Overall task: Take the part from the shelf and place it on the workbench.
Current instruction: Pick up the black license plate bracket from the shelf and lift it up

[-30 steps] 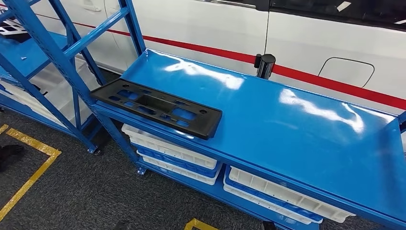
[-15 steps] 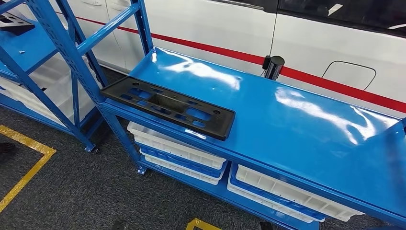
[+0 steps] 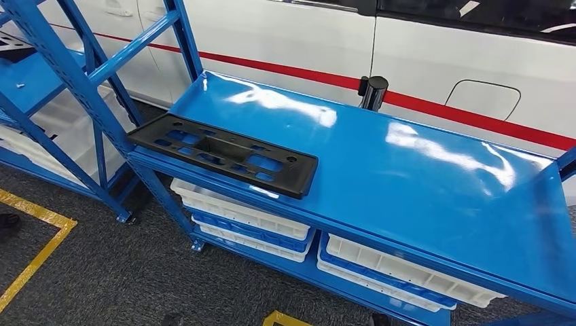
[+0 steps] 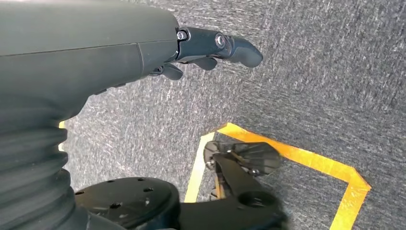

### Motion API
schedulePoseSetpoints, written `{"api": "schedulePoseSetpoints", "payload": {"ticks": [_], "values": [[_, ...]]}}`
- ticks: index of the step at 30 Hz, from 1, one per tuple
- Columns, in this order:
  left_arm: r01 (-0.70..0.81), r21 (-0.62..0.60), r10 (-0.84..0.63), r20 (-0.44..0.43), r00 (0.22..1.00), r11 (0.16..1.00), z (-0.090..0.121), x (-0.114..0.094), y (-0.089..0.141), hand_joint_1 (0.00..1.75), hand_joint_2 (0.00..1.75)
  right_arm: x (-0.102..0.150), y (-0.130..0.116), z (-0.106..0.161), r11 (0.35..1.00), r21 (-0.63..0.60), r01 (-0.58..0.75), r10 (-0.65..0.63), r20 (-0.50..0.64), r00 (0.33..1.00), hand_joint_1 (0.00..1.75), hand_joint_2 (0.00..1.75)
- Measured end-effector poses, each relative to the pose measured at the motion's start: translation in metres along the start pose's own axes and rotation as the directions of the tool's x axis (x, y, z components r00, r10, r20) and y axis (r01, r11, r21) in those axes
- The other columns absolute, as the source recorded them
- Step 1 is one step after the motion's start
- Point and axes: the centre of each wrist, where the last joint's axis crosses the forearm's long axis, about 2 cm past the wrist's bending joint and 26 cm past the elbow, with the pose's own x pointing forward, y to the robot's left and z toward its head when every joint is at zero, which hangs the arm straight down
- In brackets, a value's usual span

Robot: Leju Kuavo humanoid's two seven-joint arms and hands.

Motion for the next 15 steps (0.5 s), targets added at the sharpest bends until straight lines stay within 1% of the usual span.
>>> {"api": "schedulePoseSetpoints", "payload": {"ticks": [15], "values": [[-0.007,0.001,0.007,-0.008,1.0,1.0,0.0,-0.0003,0.0003,0.0,1.75,0.0002,0.0007,0.0001,1.0,0.003,0.0,0.0,-0.002,1.0,0.0,0.0]]}}
